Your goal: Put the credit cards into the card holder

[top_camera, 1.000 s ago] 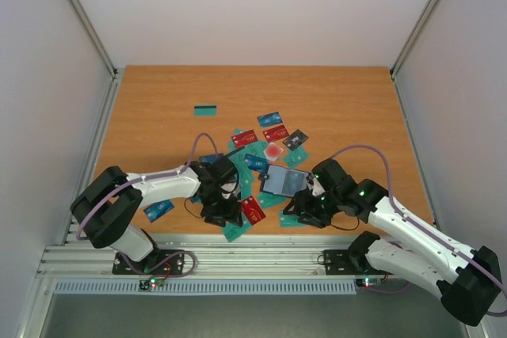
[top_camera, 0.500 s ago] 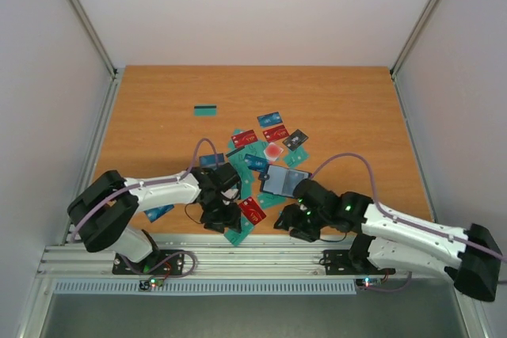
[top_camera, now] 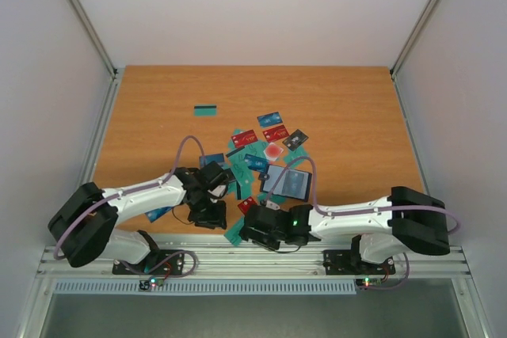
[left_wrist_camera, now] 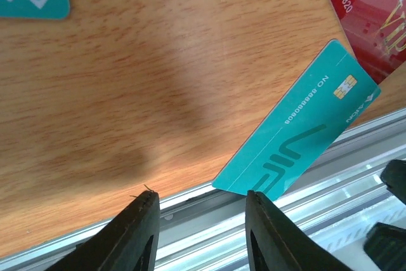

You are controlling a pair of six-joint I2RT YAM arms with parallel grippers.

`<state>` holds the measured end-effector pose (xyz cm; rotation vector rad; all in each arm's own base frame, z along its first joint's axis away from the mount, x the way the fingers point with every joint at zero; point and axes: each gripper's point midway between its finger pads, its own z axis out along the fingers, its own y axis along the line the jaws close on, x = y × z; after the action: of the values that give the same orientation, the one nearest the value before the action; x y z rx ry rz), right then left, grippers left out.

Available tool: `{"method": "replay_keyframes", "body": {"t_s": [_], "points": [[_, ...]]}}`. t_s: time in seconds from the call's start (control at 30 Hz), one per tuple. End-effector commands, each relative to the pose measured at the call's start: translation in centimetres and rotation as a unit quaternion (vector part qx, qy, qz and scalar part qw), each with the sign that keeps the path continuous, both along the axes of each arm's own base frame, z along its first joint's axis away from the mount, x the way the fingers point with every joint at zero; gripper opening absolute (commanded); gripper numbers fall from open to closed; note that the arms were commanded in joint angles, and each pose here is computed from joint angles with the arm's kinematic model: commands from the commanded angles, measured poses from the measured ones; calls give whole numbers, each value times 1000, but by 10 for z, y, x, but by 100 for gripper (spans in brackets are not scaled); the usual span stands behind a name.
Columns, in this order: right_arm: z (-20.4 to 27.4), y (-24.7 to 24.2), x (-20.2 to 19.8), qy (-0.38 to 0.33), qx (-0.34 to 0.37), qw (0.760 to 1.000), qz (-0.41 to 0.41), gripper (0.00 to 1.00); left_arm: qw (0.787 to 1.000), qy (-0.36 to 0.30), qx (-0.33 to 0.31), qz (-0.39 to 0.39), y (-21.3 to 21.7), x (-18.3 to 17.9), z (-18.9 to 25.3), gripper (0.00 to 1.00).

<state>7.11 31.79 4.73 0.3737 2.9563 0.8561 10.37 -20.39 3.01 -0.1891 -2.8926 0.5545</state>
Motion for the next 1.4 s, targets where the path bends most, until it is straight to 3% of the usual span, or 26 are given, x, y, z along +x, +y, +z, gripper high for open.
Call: {"method": "replay_keyframes", "body": {"t_s": [0.0,0.43,0.7,1.13,1.37], "points": [[8,22,15,-29,31,998,-55,57,1000,-15,-11,-20,-3,7,3,38],[-20,28,9,-3,11,996,-87,60,999,5,-24,-36,-10,12,-12,32],[-37,35,13,1,44,993,-113,57,999,20,-25,-44,-12,9,-19,31],[-38,36,17,-2,64,990,-127,34,998,42,-28,-49,-13,4,-29,27],[-28,35,17,0,69,991,-119,18,998,40,-28,-43,-15,6,-28,27]]}}
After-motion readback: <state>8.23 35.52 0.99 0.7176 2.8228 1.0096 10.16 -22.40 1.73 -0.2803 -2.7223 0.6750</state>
